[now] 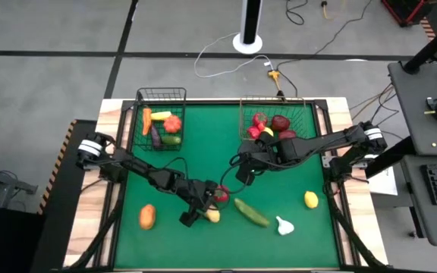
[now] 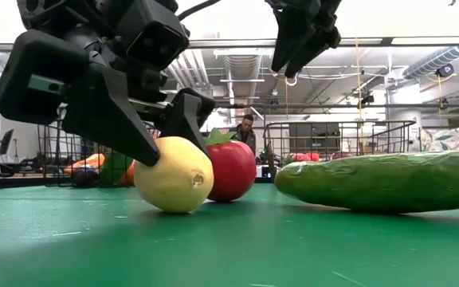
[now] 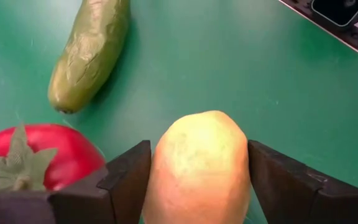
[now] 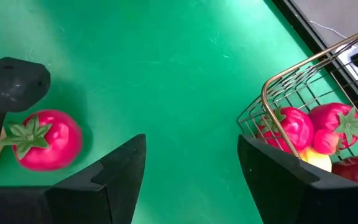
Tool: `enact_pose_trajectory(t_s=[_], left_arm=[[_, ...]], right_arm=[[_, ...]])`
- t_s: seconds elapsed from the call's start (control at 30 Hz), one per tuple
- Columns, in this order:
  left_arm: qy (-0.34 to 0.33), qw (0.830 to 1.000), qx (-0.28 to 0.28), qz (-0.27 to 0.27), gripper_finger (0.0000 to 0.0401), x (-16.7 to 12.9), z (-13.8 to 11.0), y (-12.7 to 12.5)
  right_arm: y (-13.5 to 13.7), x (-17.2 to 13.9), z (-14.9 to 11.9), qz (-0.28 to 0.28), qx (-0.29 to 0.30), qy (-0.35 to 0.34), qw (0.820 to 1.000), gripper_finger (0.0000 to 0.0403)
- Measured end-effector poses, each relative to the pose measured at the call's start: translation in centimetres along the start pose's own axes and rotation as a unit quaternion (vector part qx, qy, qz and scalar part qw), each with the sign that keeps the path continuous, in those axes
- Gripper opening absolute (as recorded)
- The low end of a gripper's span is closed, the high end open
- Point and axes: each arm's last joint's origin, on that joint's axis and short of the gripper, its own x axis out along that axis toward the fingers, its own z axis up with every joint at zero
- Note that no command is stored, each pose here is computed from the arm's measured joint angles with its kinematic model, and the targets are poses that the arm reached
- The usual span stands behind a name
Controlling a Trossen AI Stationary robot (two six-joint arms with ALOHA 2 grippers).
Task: Sort produce into baskets
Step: Put the left yellow lemon into the right wire basket
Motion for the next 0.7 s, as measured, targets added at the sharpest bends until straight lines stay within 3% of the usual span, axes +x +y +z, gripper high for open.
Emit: enact_pose_trajectory(t_s=[0.53, 0.7], left_arm=[[0.000, 1.000, 0.010, 0.003, 0.0233, -2.1, 0.7, -0.4], [-0.031, 0.999, 0.018, 0.010, 0.0233, -3.9, 1.7, -0.6]], right_arm=[[0.0, 0.0, 0.1, 0.001, -0.025, -0.003, 1.000, 0.0247], [0.8, -0.2, 0.6, 0.018, -0.073, -0.043, 0.996, 0.0247]])
